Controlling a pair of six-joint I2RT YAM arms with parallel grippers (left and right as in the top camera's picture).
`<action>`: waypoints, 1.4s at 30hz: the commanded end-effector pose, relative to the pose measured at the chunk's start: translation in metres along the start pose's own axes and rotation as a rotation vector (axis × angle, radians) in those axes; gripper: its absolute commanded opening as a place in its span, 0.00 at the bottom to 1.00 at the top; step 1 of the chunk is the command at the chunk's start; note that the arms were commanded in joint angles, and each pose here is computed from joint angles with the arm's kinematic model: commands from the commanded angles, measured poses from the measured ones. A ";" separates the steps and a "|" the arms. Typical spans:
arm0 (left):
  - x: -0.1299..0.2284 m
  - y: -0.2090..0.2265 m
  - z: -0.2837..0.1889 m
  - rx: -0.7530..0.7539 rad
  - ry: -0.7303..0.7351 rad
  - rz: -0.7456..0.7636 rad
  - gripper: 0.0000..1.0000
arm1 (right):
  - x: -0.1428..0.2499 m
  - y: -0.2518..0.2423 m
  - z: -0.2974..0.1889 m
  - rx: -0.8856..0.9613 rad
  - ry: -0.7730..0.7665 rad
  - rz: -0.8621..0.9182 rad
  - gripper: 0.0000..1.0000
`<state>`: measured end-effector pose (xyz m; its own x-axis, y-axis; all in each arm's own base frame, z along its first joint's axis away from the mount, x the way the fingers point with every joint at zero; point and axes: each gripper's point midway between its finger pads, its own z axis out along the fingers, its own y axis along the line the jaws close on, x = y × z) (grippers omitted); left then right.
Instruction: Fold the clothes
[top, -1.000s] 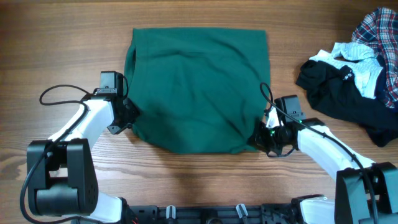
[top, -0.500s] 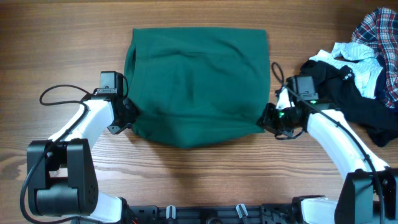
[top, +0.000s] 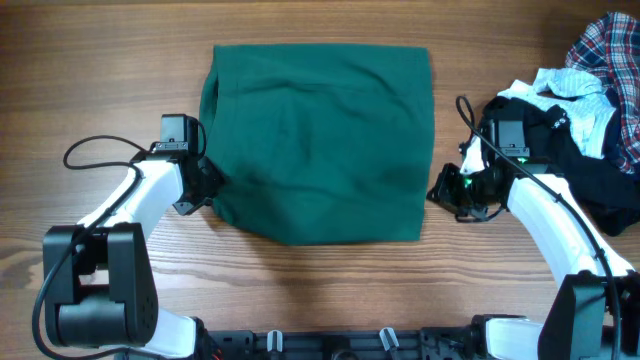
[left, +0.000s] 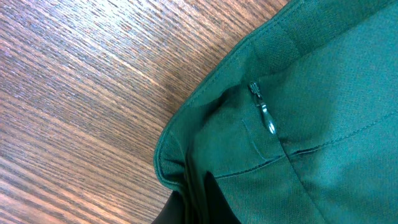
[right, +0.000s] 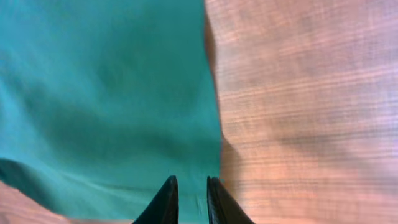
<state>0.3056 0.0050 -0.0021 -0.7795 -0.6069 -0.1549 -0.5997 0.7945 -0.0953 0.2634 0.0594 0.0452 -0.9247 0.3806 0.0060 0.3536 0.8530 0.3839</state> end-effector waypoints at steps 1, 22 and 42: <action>0.002 0.003 0.000 -0.001 -0.004 0.016 0.04 | 0.012 0.000 -0.005 0.003 0.049 -0.002 0.23; 0.001 0.003 0.000 0.002 -0.008 0.016 0.04 | 0.059 -0.007 0.033 0.006 0.147 -0.033 0.53; 0.000 0.002 0.000 0.003 -0.010 0.016 0.04 | 0.075 -0.004 0.054 -0.055 0.156 -0.024 0.04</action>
<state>0.3070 0.0051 -0.0019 -0.7785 -0.6069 -0.1602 -0.5991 0.7945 -0.0989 0.2055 0.1034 -0.0018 -0.9537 0.2769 0.1172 0.2998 0.8438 0.4451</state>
